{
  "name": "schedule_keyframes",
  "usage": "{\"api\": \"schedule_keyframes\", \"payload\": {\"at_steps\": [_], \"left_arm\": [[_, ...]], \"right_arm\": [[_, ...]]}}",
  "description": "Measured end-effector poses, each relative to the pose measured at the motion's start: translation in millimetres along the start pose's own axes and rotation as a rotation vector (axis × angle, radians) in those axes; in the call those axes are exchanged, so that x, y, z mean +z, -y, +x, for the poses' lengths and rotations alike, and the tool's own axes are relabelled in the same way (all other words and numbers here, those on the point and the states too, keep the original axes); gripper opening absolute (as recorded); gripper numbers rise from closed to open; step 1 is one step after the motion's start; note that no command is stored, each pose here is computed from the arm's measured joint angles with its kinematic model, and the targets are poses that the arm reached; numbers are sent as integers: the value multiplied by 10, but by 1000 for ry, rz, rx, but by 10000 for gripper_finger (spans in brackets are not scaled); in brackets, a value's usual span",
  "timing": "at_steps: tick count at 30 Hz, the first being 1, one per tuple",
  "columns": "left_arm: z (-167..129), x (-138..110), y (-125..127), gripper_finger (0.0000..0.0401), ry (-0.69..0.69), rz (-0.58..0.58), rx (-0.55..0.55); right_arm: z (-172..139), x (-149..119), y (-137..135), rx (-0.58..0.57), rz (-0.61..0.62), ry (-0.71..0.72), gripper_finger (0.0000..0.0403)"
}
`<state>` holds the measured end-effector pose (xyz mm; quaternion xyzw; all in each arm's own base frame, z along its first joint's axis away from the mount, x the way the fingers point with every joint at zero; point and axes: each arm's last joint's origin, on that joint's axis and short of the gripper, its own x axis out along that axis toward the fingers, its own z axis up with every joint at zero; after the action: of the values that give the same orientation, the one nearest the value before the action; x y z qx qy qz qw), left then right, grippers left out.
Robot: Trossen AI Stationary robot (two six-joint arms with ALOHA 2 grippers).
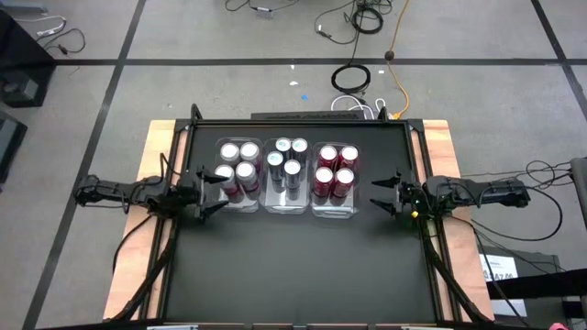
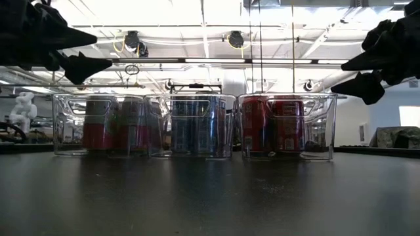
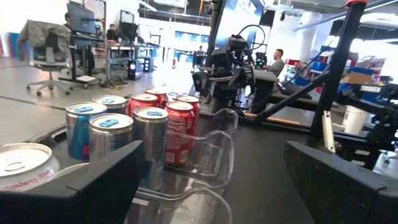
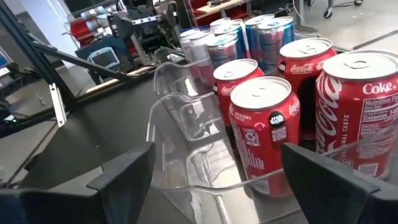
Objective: Sort soda cans
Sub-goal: Return to Home Position
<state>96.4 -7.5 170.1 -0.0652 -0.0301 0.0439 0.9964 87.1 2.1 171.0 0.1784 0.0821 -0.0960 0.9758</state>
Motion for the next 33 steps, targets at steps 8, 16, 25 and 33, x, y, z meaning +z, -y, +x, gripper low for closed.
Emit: {"api": "schedule_keyframes", "payload": {"at_steps": [8,16,25,33], "left_arm": [[1,-5,-4,390,-3,53,2],[1,-6,-4,390,-4,52,2],[1,-6,-4,390,-5,52,1],[1,-7,-4,390,-5,53,1]], "right_arm": [[0,2,-3,6,-9,0,338],[15,33,-20,28,-9,60,338],[27,44,-21,18,-51,99,338],[101,22,-35,43,-95,172,338]]}}
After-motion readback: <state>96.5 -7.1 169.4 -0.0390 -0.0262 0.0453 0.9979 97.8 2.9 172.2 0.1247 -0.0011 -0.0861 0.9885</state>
